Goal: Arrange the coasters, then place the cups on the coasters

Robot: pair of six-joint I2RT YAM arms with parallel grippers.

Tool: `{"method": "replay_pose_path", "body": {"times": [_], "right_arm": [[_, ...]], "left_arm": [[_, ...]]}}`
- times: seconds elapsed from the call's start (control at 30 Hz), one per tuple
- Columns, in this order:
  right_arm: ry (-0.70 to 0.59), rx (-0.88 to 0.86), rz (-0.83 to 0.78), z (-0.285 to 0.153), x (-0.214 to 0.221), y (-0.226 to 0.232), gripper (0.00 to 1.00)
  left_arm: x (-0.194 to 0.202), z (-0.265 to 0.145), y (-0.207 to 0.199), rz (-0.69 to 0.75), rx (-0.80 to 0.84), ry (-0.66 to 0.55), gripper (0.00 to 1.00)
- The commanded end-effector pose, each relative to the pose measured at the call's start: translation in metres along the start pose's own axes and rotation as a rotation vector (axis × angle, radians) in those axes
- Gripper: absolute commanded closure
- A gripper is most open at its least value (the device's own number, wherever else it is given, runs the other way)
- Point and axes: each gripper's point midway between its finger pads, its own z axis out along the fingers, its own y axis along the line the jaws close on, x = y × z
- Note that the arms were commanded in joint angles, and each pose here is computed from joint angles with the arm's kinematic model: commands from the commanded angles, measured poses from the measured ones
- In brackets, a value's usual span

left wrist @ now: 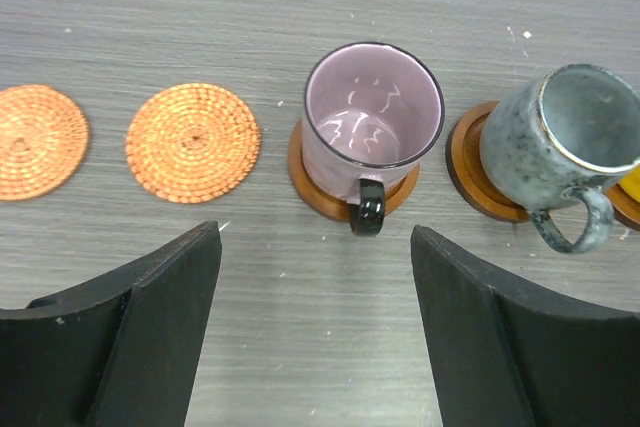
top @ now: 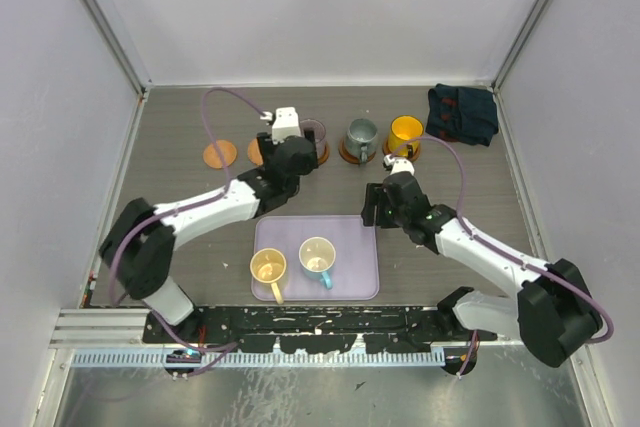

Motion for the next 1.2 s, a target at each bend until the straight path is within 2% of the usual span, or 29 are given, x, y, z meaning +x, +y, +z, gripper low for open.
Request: {"method": "replay_pose_path", "body": {"times": [0.0,0.17,0.37,0.5,0.7,0.87,1.17], "right_arm": [[-0.102,-0.025,-0.016,-0.022,-0.035,0.012,0.33],[-0.115,-0.077,-0.051,-0.042,-0.037,0.028,0.33],[-0.092,-0.179,-0.16,-0.069,-0.021,0.068,0.32],[-0.086,-0.28,-0.225,-0.087,-0.015,0.096,0.29],[-0.034,-0.376,-0.293,-0.097,-0.003,0.115,0.28],[0.018,-0.412,-0.343,-0.101,0.011,0.123,0.27],[0.091,-0.422,-0.389,-0.1,0.038,0.13,0.19]], "left_arm": [[-0.026,-0.038,0.025,0.015,0.01,-0.025,0.22],[-0.018,-0.088,0.048,0.037,0.111,0.047,0.23],[0.012,-0.14,0.066,0.064,0.22,0.161,0.24],[0.027,-0.167,0.083,0.026,0.233,0.233,0.23],[0.051,-0.199,0.106,-0.072,0.256,0.326,0.23],[0.06,-0.219,0.111,-0.168,0.306,0.366,0.27],[0.094,-0.241,0.105,-0.152,0.343,0.516,0.27]]}}
